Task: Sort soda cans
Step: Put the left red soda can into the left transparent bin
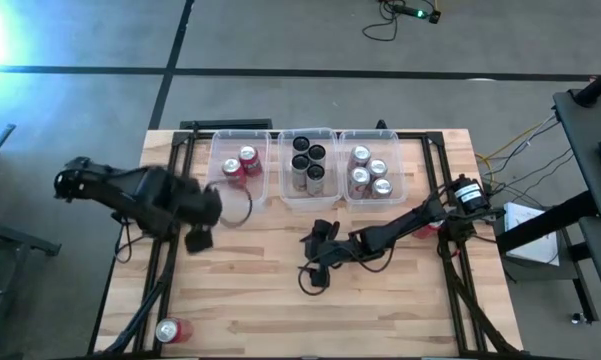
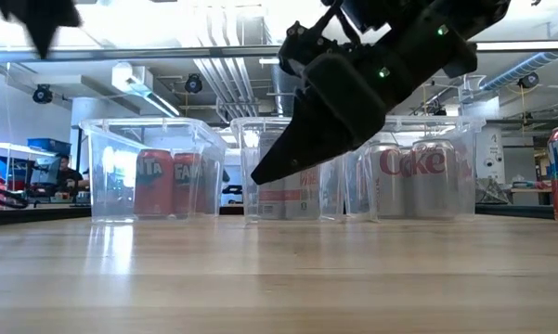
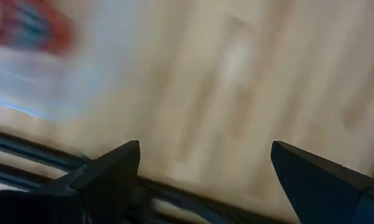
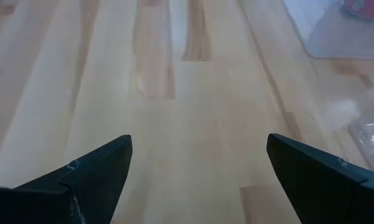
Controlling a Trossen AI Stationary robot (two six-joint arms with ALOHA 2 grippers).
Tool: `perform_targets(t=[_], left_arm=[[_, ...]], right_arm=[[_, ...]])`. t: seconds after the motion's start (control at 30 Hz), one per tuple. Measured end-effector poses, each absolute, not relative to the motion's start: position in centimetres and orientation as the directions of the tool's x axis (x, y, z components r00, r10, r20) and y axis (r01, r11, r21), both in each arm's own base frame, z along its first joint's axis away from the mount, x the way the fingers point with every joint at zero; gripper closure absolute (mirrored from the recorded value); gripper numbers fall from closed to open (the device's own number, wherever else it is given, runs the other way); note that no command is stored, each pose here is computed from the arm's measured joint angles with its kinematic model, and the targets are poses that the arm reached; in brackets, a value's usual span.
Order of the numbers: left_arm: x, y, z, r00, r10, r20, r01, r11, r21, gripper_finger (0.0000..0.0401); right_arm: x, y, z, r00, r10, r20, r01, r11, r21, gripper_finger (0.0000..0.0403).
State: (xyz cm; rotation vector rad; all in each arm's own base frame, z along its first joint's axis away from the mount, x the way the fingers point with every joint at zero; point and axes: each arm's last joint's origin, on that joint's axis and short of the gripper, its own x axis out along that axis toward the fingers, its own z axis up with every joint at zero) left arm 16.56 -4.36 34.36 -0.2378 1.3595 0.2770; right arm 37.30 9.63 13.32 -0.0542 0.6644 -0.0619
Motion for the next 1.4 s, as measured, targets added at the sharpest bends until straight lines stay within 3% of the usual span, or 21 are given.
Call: perform_targets(t=[0.13,0.43,1.07,1.23,1.4], left_arm=[[16.3,-8.3,33.5,0.119,-0.072,-0.990,-0.330,0.938,-0.108,0.0055],[16.0,-15.6,33.5,0.100,-0.159,-0.982,-0.409,0.893,-0.187,0.0055],[16.8,-30.1,35.5,0.052,-0.141,-0.989,-0.434,0.888,-0.150,0.0055],[16.7,-32.2,35.0,0.092,-0.120,-0.988,-0.454,0.878,-0.149,0.0055],[16.2,-32.9,33.1,0.040,-0.067,-0.997,-0.445,0.892,-0.078,0.0055]], right_arm=[[37.3,9.6,13.3,0.784,-0.077,-0.616,0.042,0.997,-0.071,0.0035],[37.1,9.5,13.1,0.768,-0.082,-0.635,0.049,0.996,-0.069,0.0035],[38.8,9.9,15.4,0.810,-0.071,-0.582,0.051,0.997,-0.049,0.0035],[39.2,10.0,16.1,0.816,-0.068,-0.574,0.031,0.997,-0.074,0.0035],[39.3,10.0,16.2,0.817,-0.068,-0.572,0.020,0.996,-0.090,0.0035]])
